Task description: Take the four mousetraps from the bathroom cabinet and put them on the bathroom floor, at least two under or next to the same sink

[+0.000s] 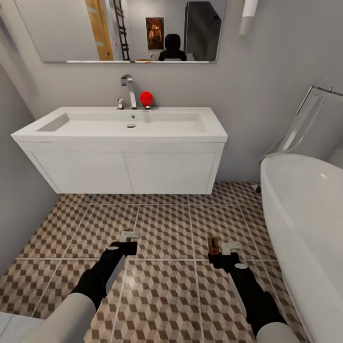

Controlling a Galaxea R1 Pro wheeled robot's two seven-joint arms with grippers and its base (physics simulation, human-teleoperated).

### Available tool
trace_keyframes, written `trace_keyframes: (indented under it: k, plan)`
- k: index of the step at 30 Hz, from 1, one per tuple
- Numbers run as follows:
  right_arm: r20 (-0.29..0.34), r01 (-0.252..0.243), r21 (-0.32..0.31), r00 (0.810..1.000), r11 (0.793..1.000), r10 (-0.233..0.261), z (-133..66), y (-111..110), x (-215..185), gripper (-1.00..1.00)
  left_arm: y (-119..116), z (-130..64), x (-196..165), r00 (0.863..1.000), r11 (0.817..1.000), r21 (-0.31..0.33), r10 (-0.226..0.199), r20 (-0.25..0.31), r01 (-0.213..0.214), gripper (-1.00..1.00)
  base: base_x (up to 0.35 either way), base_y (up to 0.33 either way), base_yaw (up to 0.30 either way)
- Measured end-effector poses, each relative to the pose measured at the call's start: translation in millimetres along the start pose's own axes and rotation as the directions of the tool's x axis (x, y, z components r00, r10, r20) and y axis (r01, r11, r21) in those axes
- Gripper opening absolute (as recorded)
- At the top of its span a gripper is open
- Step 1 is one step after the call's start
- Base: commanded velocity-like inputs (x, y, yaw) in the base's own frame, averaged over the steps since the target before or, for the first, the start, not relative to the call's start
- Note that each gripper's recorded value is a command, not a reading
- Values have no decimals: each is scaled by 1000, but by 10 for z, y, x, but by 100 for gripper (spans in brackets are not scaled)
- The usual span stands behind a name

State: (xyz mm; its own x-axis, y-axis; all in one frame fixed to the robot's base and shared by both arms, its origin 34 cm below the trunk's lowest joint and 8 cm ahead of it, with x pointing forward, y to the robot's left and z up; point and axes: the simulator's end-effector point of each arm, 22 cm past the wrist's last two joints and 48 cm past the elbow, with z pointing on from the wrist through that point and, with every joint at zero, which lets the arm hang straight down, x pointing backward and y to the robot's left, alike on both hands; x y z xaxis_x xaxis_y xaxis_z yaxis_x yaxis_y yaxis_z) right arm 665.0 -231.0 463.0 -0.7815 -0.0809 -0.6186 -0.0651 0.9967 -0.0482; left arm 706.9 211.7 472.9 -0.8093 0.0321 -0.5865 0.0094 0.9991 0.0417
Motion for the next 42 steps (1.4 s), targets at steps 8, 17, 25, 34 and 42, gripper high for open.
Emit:
trace_keyframes:
  k: [8,17,25,34,42]
  plan:
    - [-12,-5,-10,1000,1000,4,143,81,181,-100,-21,160,195,1000,1000,2,1,-15,-1,-100,0,0,0]
    - [-23,-14,-23,1000,1000,13,302,195,377,-100,-54,344,447,999,1000,5,3,-37,-3,-100,0,0,0]
    - [-35,-14,-24,999,1000,13,447,212,569,-100,-66,501,640,999,1000,5,4,-50,-3,-100,0,0,0]
    - [-49,-14,-25,999,1000,13,608,232,797,-100,-109,674,861,998,1000,10,4,-64,-3,-100,0,0,0]
    - [-61,-14,-27,998,1000,12,751,251,998,-100,-125,828,1055,997,1000,11,4,-75,-3,-100,0,0,0]
